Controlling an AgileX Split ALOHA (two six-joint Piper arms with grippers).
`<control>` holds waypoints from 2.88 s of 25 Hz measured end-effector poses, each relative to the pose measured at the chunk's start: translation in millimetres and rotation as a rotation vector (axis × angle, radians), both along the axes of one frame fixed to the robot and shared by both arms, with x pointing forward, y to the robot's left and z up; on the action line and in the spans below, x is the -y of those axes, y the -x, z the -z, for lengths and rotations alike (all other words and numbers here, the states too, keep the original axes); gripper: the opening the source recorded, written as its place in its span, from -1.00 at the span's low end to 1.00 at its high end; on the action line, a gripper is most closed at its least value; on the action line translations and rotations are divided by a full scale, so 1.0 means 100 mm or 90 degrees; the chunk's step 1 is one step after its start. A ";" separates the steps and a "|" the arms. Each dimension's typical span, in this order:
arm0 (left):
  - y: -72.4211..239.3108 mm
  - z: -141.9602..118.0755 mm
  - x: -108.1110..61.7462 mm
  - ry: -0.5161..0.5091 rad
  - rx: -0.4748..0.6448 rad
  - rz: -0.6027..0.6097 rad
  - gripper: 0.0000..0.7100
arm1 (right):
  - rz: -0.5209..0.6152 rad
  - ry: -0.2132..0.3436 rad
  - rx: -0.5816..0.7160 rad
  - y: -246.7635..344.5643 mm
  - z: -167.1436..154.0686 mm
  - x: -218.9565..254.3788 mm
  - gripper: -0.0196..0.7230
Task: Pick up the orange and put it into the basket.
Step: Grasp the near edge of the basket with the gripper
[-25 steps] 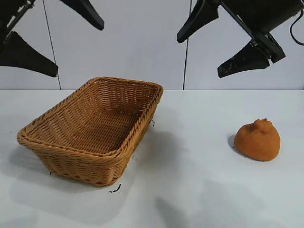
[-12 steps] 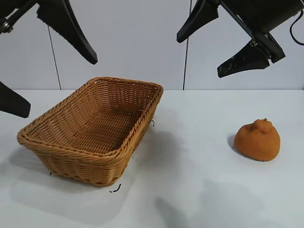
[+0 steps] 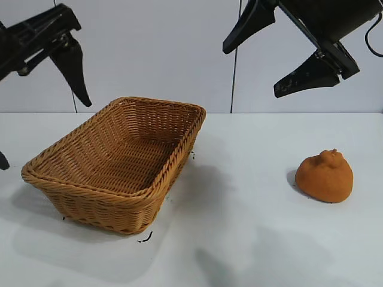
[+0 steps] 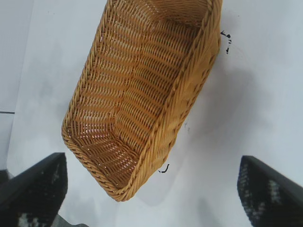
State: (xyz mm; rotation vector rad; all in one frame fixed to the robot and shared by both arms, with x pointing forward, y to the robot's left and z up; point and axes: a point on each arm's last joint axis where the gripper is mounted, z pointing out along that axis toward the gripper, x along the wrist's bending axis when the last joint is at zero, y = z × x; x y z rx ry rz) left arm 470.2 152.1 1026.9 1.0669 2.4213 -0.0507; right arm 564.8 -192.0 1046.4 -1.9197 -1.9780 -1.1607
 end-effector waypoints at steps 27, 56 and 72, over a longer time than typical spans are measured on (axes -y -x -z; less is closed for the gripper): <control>-0.45 0.64 0.24 -0.014 -0.162 -0.219 0.95 | -0.001 0.002 0.000 0.00 0.00 0.00 0.93; -0.61 1.15 0.28 -0.015 -0.203 -0.233 0.01 | -0.006 0.001 -0.005 0.01 0.00 0.00 0.93; -0.62 1.15 0.28 0.003 -0.210 -0.257 -0.74 | -0.007 0.000 -0.006 0.01 0.00 0.00 0.93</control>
